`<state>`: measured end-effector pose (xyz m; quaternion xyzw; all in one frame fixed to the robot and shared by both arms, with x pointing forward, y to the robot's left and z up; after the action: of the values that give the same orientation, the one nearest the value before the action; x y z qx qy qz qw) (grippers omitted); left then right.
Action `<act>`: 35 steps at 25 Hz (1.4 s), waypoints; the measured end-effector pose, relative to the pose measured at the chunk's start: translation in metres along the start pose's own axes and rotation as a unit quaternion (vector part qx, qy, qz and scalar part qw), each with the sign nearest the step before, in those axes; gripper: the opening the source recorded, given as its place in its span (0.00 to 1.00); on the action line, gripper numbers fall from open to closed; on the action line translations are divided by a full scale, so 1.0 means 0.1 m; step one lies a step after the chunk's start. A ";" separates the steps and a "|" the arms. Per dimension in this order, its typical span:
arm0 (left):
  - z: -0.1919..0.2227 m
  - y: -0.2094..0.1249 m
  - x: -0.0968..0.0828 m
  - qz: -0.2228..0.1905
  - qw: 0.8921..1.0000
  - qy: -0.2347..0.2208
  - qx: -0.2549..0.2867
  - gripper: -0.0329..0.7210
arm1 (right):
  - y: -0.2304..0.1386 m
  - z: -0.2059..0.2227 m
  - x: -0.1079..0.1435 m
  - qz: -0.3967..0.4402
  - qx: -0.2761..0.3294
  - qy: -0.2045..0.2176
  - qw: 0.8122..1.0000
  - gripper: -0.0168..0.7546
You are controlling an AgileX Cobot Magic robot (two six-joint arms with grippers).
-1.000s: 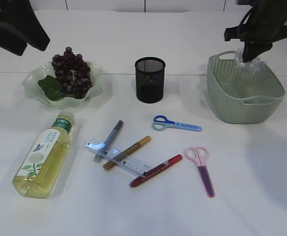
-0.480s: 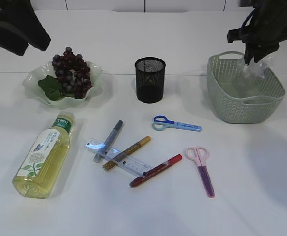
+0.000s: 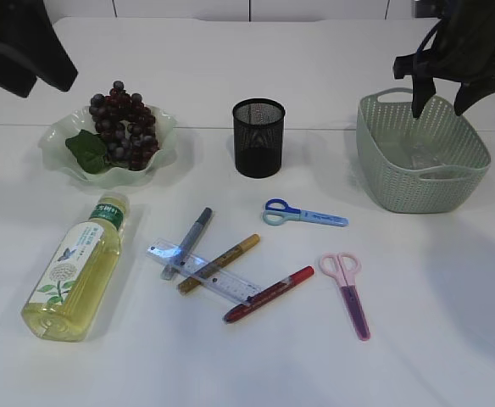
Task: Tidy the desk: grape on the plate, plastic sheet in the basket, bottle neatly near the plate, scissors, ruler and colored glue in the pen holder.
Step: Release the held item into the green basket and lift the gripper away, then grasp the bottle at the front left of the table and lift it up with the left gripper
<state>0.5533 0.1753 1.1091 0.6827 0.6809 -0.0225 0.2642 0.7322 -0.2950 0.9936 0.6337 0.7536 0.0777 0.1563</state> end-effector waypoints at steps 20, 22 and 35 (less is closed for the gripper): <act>0.42 0.11 0.31 -0.080 0.993 0.086 0.031 0.73 | -0.41 -0.46 0.34 0.024 0.010 0.114 0.993 0.67; 0.58 0.12 0.35 -0.084 0.991 0.093 0.050 0.73 | -0.55 -0.61 0.37 0.024 0.010 0.122 0.992 0.67; 1.41 0.11 0.81 -0.107 0.971 0.160 0.140 0.73 | -1.39 -1.49 0.62 0.012 -0.032 0.166 0.986 0.67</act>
<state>0.6158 0.1952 0.9597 0.6311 0.7732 -0.0366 0.0499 0.5437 -0.2482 1.0817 0.6158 0.7584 0.2078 0.0486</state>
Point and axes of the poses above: a point on each arm's last joint axis where the gripper is mounted, z pointing out along that axis toward the gripper, x along the wrist's bending axis when the last joint is at zero, y = z × x, the point moved 5 cm from there along z, pointing out along that axis toward the gripper, and after that the axes turned 14 degrees about -z, right-handed, at the moved point
